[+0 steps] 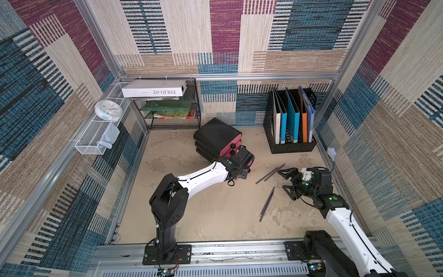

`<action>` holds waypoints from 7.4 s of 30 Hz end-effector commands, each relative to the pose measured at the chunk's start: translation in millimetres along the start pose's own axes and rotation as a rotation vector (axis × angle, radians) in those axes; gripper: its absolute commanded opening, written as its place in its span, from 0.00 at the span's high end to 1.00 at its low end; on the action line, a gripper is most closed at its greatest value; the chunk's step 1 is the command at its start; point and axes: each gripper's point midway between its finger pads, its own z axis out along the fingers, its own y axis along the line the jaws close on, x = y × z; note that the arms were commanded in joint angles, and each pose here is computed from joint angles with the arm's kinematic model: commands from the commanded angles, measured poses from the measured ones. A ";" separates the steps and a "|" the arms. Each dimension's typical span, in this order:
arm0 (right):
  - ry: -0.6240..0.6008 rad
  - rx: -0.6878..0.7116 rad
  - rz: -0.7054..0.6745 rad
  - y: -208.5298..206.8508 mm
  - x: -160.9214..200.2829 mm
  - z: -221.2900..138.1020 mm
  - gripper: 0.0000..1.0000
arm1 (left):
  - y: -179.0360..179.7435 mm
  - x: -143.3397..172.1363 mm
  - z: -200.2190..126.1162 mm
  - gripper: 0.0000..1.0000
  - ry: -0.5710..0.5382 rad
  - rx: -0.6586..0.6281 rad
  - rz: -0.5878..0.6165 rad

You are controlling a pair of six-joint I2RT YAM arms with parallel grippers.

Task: Please place the pencils in the drawer according to their color
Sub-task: Open the drawer in the storage box, then pick up the pencil from the drawer, then place the pencil in the drawer, then pick up the pencil from the center of the board.

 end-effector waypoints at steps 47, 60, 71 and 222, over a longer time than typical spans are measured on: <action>-0.012 0.006 -0.022 1.1 0.0 -4.5 0.05 | -69.1 42.9 29.1 0.33 0.183 0.289 0.117; -0.008 0.009 -0.024 -1.3 1.3 -4.0 0.05 | -11.2 -20.8 -11.2 0.31 0.046 -0.052 0.021; -0.007 0.007 -0.024 -1.5 1.2 -3.6 0.06 | 14.3 13.4 19.7 0.37 0.163 -0.164 -0.010; 0.061 0.317 -0.112 -68.9 28.2 -32.2 0.07 | -142.0 -116.1 -241.5 0.14 0.329 0.899 -0.591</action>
